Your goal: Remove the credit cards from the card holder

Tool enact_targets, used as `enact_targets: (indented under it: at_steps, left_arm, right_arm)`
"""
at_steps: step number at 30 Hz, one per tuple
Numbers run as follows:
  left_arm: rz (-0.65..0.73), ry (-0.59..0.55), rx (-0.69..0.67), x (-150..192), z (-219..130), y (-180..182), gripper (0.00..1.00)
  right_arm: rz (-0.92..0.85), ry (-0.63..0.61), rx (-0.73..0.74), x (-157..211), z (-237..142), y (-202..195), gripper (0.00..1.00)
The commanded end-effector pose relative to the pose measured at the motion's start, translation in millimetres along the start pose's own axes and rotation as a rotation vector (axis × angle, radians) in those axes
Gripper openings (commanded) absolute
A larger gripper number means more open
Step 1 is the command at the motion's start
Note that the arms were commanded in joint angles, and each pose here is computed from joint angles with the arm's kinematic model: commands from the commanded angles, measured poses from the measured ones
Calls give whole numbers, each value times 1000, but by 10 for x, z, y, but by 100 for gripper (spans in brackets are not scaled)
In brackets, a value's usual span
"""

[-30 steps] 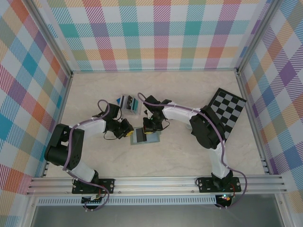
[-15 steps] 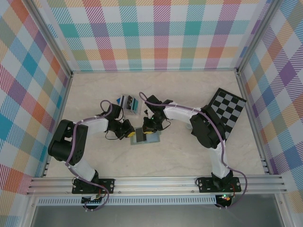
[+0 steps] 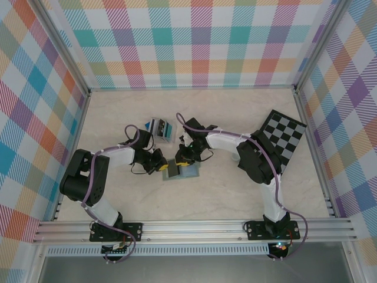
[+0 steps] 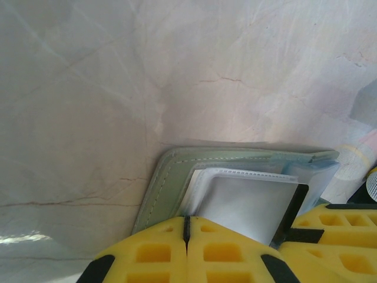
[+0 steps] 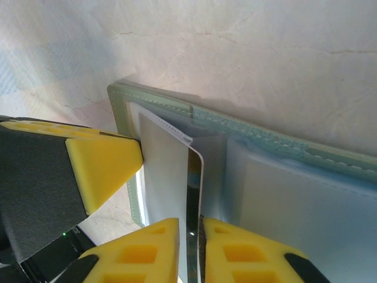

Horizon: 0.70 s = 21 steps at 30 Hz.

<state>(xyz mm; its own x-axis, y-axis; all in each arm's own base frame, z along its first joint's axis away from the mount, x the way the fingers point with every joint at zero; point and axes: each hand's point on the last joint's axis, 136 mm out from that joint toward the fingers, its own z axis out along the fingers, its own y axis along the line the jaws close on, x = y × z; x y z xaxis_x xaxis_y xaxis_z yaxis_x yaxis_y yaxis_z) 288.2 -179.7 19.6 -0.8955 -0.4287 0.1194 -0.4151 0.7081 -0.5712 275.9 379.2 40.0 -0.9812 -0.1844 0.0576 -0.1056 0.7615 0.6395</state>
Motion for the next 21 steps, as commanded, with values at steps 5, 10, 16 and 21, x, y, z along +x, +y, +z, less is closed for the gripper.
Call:
enact_targets:
  at_steps: [5, 10, 16, 21]
  left_arm:
    - [-52, 41, -167, 173, 93, 453, 4]
    - [-53, 39, -172, 172, 87, 461, 4]
    - [-44, 35, -137, 143, 70, 354, 6]
    - [-16, 17, -58, 80, -30, 80, 14]
  right_arm:
    - [-25, -10, -35, -13, -29, 53, 4]
    - [-51, -48, -12, -7, -165, -1, 0]
    - [-66, -82, -30, 25, -356, -85, 0]
    - [-50, -98, -89, 21, -473, -115, 0]
